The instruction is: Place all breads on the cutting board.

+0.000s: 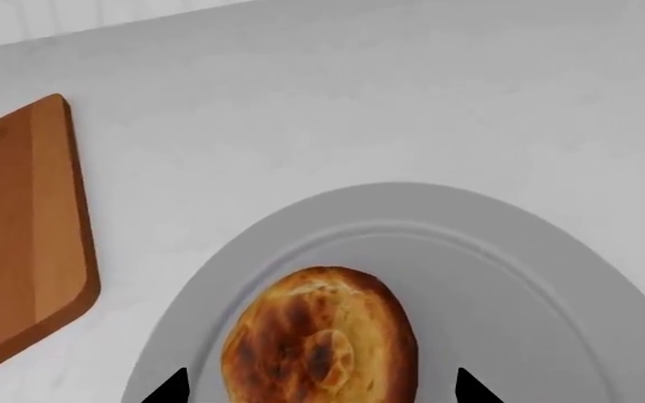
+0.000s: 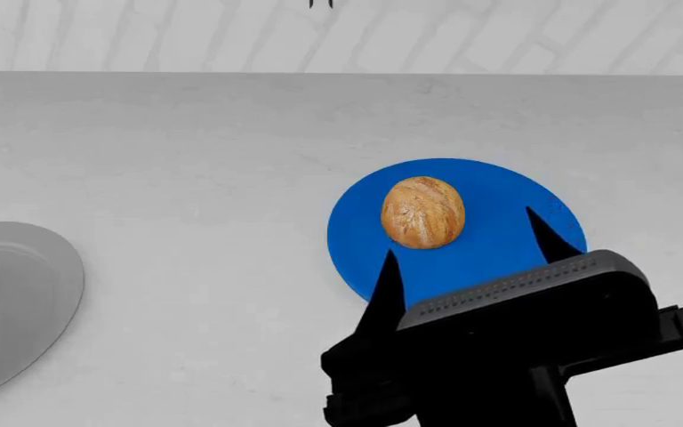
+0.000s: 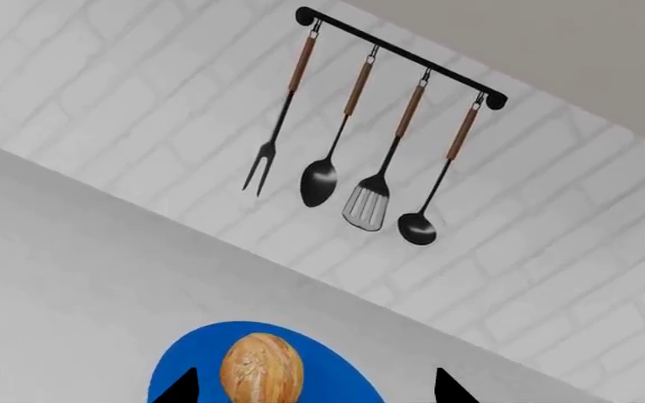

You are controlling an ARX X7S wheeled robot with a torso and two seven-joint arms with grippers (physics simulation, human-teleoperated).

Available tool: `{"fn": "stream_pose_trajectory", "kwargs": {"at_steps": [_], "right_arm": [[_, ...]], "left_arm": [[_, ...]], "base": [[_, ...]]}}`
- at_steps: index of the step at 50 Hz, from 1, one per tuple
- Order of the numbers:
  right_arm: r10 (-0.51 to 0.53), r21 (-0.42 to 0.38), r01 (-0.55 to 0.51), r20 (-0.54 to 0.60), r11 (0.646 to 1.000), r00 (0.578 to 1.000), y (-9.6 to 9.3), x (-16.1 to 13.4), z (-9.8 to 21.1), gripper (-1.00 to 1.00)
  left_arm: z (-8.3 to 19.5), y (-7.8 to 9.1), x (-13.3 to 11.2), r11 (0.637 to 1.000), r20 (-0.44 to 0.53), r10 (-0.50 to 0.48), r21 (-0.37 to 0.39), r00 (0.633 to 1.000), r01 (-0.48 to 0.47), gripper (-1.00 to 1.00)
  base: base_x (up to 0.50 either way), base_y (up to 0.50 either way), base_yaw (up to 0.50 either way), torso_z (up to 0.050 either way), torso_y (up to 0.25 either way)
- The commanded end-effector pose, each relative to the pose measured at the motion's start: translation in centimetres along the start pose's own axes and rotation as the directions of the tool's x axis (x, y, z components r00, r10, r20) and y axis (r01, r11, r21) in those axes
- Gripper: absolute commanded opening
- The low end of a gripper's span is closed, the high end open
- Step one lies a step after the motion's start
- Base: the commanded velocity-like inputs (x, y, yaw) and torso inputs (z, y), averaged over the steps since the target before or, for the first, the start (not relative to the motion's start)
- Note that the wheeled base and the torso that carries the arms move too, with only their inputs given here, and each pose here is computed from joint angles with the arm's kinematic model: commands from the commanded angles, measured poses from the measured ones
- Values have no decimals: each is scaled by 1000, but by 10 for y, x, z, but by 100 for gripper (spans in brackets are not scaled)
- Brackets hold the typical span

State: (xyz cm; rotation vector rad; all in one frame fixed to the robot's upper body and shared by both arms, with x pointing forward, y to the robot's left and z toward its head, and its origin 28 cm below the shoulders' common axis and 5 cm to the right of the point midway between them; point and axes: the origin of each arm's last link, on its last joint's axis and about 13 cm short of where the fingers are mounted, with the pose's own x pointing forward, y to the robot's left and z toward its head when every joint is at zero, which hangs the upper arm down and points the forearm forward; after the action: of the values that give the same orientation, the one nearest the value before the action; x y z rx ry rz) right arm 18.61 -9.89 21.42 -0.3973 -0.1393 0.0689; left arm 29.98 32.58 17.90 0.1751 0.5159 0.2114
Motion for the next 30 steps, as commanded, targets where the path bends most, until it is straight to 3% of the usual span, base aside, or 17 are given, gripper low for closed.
{"fn": "stream_pose_trajectory", "kwargs": {"at_steps": [1, 30], "right_arm": [[1, 0, -1, -3, 1000, 1000, 0, 0, -1, 100], [-3, -2, 3, 1, 1000, 1000, 0, -1, -3, 100]], "left_arm": [[-1, -2, 3, 1000, -11, 0, -3, 1000, 0, 100], [1, -3, 12, 1000, -22, 9, -5, 1000, -9, 100]], "base": [[0, 0, 0, 0, 0], [0, 0, 0, 0, 0]]}}
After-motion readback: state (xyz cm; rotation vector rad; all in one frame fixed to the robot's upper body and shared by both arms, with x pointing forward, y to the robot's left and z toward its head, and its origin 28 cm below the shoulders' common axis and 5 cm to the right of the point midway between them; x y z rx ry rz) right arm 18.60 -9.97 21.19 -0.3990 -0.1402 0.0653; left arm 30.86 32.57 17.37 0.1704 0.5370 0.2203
